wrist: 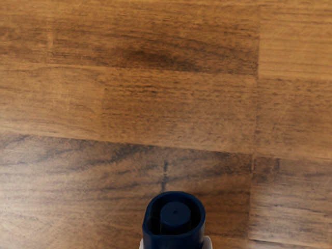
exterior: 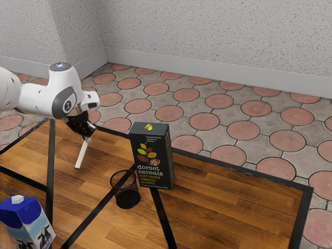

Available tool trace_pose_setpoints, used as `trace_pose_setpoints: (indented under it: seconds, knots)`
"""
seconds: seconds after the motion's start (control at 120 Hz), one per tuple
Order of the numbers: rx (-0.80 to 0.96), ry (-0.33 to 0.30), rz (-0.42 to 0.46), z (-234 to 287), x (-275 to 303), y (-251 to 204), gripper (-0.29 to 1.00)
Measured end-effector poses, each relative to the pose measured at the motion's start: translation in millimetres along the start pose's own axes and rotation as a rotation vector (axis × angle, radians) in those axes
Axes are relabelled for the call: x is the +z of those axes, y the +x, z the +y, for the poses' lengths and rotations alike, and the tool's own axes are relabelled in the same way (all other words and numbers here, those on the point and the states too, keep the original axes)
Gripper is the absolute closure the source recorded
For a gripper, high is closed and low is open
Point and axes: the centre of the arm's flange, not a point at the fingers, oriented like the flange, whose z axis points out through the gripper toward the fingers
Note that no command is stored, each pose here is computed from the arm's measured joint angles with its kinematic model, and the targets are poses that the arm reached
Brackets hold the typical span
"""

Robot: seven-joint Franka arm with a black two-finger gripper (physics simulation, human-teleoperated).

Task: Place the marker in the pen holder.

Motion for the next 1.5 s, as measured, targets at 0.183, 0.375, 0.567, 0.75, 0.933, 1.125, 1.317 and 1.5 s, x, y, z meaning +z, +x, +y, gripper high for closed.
trace_pose_setpoints:
  seconds: [0.183, 0.375, 0.567, 0.75, 0.933, 1.125, 1.317, 1.5]
  knots:
    - [0.067, 0.038, 0.097, 20, -73, -10, 0.79]
    - [0.157, 0.043, 0.231, 83, -157, -71, 0.79]
    - [0.240, 0.043, 0.318, 163, -200, -124, 0.79]
    - [0.227, 0.033, 0.345, 202, -209, -159, 0.79]
    - [0.194, 0.025, 0.347, 228, -207, -177, 0.79]
    - [0.163, 0.009, 0.349, 254, -205, -188, 0.79]
    - [0.132, -0.002, 0.353, 270, -205, -194, 0.79]
    - [0.099, -0.004, 0.347, 275, -201, -195, 0.79]
